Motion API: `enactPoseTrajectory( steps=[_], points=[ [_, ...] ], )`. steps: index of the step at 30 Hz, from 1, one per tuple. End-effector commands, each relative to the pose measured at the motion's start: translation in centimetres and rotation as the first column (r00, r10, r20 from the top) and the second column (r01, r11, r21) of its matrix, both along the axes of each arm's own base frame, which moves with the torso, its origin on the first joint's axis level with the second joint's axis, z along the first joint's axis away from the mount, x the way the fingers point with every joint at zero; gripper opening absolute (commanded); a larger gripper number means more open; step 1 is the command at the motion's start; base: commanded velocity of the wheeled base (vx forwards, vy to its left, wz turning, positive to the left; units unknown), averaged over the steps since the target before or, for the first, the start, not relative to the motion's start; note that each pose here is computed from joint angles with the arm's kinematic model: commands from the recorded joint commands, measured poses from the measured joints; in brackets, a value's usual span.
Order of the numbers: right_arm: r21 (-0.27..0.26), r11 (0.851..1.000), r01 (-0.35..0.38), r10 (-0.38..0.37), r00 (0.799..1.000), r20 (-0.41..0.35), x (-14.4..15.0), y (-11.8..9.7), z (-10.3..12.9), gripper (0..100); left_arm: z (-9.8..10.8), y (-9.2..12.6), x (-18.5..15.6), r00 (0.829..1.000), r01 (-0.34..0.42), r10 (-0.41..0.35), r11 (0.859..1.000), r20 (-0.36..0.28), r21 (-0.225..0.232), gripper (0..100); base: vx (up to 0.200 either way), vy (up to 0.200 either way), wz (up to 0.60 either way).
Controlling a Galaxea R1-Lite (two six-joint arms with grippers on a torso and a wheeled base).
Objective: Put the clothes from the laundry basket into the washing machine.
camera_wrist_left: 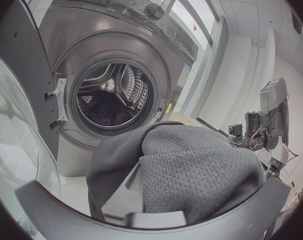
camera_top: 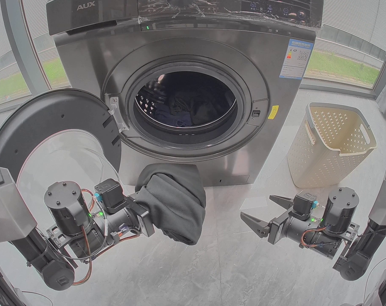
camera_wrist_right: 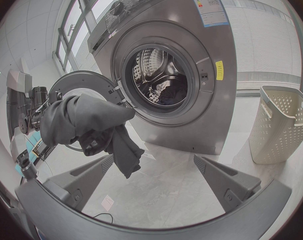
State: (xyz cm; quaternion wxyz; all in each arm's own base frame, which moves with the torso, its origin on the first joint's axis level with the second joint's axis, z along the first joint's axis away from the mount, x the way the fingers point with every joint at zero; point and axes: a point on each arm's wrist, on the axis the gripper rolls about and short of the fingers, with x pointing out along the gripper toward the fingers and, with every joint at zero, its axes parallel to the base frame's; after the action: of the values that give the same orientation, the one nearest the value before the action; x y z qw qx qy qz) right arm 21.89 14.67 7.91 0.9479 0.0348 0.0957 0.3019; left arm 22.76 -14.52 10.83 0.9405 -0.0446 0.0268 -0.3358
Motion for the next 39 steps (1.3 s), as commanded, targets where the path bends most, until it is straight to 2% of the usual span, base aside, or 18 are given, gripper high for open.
enactPoseTrajectory(
  steps=[1, 6, 18, 39],
  points=[
    [0.006, 1.0, 0.014, -0.014, 1.0, 0.011, 0.19, -0.44, 0.32, 100, -0.31, -0.4, 0.03, 1.0, 0.011, -0.011, 1.0, -0.003, 0.003, 0, 0.0, 0.0, 0.0],
    [0.005, 1.0, 0.011, -0.011, 1.0, 0.008, 0.16, -0.36, 0.24, 100, -0.33, -0.53, -0.09, 1.0, 0.017, -0.017, 1.0, -0.002, 0.006, 0, 0.2, 0.0, 0.0],
    [0.002, 1.0, 0.003, -0.003, 1.0, 0.004, 0.05, -0.19, 0.13, 100, -0.58, -0.83, -0.45, 0.999, 0.034, -0.034, 0.999, -0.01, 0.015, 0, 0.0, 0.0, 0.0],
    [-0.001, 1.0, -0.009, 0.009, 1.0, -0.001, -0.3, -0.04, 0.07, 100, -0.98, -1.16, -0.41, 0.999, 0.042, -0.042, 0.999, -0.021, 0.024, 0, 0.2, 0.0, 0.0]
  ],
)
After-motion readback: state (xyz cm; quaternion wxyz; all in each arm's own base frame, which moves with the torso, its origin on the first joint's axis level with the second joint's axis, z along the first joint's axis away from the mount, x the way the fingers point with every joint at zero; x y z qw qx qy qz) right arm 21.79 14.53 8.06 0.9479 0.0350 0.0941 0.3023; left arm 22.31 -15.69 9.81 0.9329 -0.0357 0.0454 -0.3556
